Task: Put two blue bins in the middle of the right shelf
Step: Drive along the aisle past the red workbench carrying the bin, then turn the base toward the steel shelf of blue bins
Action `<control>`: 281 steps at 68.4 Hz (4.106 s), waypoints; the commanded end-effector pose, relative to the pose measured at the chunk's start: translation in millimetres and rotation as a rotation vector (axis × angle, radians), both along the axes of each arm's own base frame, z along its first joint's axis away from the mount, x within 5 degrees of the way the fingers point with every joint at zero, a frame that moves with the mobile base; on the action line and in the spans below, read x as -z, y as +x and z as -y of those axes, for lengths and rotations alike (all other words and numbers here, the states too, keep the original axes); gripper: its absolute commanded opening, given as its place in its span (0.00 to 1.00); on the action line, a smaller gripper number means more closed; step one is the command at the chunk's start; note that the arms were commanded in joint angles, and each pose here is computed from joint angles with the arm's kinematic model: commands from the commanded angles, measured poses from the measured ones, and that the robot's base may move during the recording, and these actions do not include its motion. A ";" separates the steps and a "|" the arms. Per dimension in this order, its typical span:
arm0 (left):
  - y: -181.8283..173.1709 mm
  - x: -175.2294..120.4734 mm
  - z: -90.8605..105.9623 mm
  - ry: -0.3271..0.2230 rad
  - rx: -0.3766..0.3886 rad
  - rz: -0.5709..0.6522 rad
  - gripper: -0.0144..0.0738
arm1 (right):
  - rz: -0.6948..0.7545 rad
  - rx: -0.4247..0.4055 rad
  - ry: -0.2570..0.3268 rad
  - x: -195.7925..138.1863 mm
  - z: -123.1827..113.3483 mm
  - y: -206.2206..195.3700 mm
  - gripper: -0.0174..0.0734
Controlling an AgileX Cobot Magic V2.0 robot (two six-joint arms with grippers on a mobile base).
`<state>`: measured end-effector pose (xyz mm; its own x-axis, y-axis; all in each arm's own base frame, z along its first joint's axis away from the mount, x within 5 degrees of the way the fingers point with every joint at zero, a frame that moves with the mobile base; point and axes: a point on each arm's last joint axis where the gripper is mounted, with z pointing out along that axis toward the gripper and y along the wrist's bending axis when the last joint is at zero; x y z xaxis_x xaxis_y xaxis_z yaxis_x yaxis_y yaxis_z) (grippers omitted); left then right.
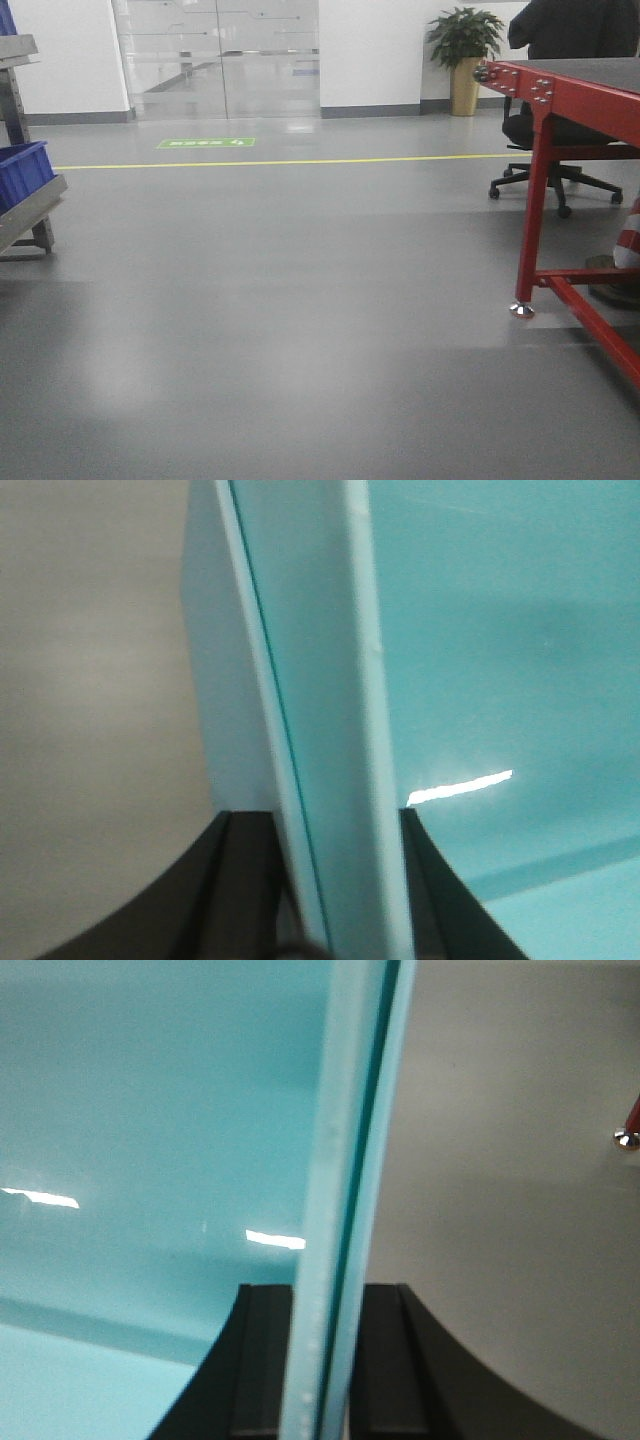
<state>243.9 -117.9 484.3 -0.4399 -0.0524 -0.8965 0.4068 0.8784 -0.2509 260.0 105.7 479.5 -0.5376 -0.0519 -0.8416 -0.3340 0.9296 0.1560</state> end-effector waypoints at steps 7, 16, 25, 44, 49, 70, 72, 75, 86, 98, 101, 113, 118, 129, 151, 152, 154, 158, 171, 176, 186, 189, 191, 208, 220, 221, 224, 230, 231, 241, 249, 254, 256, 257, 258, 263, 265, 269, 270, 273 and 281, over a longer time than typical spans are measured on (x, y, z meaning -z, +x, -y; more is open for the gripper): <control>-9.2 -23.2 -1.2 -0.116 0.002 0.110 0.04 | 0.108 0.006 -0.003 -13.7 4.1 -1.9 0.02; -9.2 -23.2 -1.2 -0.116 0.002 0.110 0.04 | 0.108 0.006 -0.003 -13.7 4.1 -1.9 0.02; -9.2 -23.2 -1.2 -0.116 0.002 0.110 0.04 | 0.108 0.006 -0.003 -13.7 4.1 -1.9 0.02; -9.2 -23.2 -1.2 -0.116 0.002 0.110 0.04 | 0.108 0.006 -0.003 -13.7 4.1 -1.9 0.02; -9.2 -23.2 -1.2 -0.116 0.002 0.110 0.04 | 0.108 0.006 -0.003 -13.7 4.1 -1.9 0.02; -9.2 -23.2 -1.2 -0.116 0.002 0.110 0.04 | 0.108 0.006 -0.003 -13.7 4.1 -1.9 0.02; -9.2 -23.2 -1.2 -0.116 0.002 0.110 0.04 | 0.108 0.006 -0.003 -13.7 4.1 -1.9 0.02; -9.2 -23.2 -1.2 -0.116 0.002 0.110 0.04 | 0.108 0.006 -0.003 -13.7 4.1 -1.9 0.02; -9.2 -23.2 -1.2 -0.116 0.002 0.110 0.04 | 0.108 0.006 -0.003 -13.7 4.1 -1.9 0.02; -9.2 -23.2 -1.2 -0.116 0.002 0.110 0.04 | 0.108 0.006 -0.003 -13.7 4.1 -1.9 0.02; -9.2 -23.2 -1.2 -0.116 0.002 0.110 0.04 | 0.108 0.006 -0.003 -13.7 4.1 -1.9 0.02; -9.2 -23.2 -1.2 -0.116 0.002 0.110 0.04 | 0.108 0.006 -0.003 -13.7 4.1 -1.9 0.02; -9.2 -23.2 -1.2 -0.116 0.002 0.110 0.04 | 0.108 0.006 -0.003 -13.7 4.1 -1.9 0.02; -9.2 -23.2 -1.2 -0.116 0.002 0.110 0.04 | 0.108 0.006 -0.003 -13.7 4.1 -1.9 0.02; -9.2 -23.2 -1.2 -0.116 0.002 0.110 0.04 | 0.108 0.006 -0.003 -13.7 4.1 -1.9 0.02; -9.2 -23.2 -1.2 -0.116 0.002 0.110 0.04 | 0.108 0.006 -0.003 -13.7 4.1 -1.9 0.02; -9.2 -23.2 -1.2 -0.116 0.002 0.110 0.04 | 0.108 0.006 -0.003 -13.7 4.1 -1.9 0.02; -9.2 -23.2 -1.2 -0.116 0.002 0.110 0.04 | 0.108 0.006 -0.003 -13.7 4.1 -1.9 0.02; -9.2 -23.2 -1.2 -0.116 0.002 0.110 0.04 | 0.108 0.006 -0.003 -13.7 4.1 -1.9 0.02; -9.2 -23.2 -1.2 -0.116 0.002 0.110 0.04 | 0.108 0.006 -0.003 -13.7 4.1 -1.9 0.02; -9.2 -23.2 -1.2 -0.116 0.002 0.110 0.04 | 0.108 0.006 -0.003 -13.7 4.1 -1.9 0.02; -9.2 -23.2 -1.2 -0.116 0.002 0.110 0.04 | 0.108 0.006 -0.003 -13.7 4.1 -1.9 0.02; -9.2 -23.2 -1.2 -0.116 0.002 0.110 0.04 | 0.108 0.006 -0.003 -13.7 4.1 -1.9 0.02; -9.2 -23.2 -1.2 -0.116 0.002 0.110 0.04 | 0.108 0.006 -0.003 -13.7 4.1 -1.9 0.02; -9.2 -23.2 -1.2 -0.116 0.002 0.110 0.04 | 0.108 0.006 -0.003 -13.7 4.1 -1.9 0.02; -9.2 -23.2 -1.2 -0.116 0.002 0.110 0.04 | 0.108 0.006 -0.003 -13.7 4.1 -1.9 0.02; -9.2 -23.2 -1.2 -0.116 0.002 0.110 0.04 | 0.108 0.006 -0.003 -13.7 4.1 -1.9 0.02; -9.2 -23.2 -1.2 -0.116 0.002 0.110 0.04 | 0.108 0.006 -0.003 -13.7 4.1 -1.9 0.02; -9.2 -23.2 -1.2 -0.116 0.002 0.110 0.04 | 0.108 0.006 -0.003 -13.7 4.1 -1.9 0.02; -9.2 -23.2 -1.2 -0.116 0.002 0.110 0.04 | 0.108 0.006 -0.003 -13.7 4.1 -1.9 0.02; -9.2 -23.2 -1.2 -0.116 0.002 0.110 0.04 | 0.108 0.006 -0.003 -13.7 4.1 -1.9 0.02; -9.2 -23.2 -1.2 -0.116 0.002 0.110 0.04 | 0.108 0.006 -0.003 -13.7 4.1 -1.9 0.02; -9.2 -23.2 -1.2 -0.116 0.002 0.110 0.04 | 0.108 0.006 -0.003 -13.7 4.1 -1.9 0.02; -9.2 -23.2 -1.2 -0.116 0.002 0.110 0.04 | 0.108 0.006 -0.003 -13.7 4.1 -1.9 0.02; -9.2 -23.2 -1.2 -0.116 0.002 0.110 0.04 | 0.108 0.006 -0.003 -13.7 4.1 -1.9 0.02; -9.2 -23.2 -1.2 -0.116 0.002 0.110 0.04 | 0.108 0.006 -0.003 -13.7 4.1 -1.9 0.02; -9.2 -23.2 -1.2 -0.116 0.002 0.110 0.04 | 0.108 0.006 -0.003 -13.7 4.1 -1.9 0.02; -9.2 -23.2 -1.2 -0.116 0.002 0.110 0.04 | 0.108 0.006 -0.003 -13.7 4.1 -1.9 0.02; -9.2 -23.2 -1.2 -0.116 0.002 0.110 0.04 | 0.108 0.006 -0.003 -13.7 4.1 -1.9 0.02; -9.2 -23.2 -1.2 -0.116 0.002 0.110 0.04 | 0.108 0.006 -0.003 -13.7 4.1 -1.9 0.02; -9.2 -23.2 -1.2 -0.116 0.002 0.110 0.04 | 0.108 0.006 -0.003 -13.7 4.1 -1.9 0.02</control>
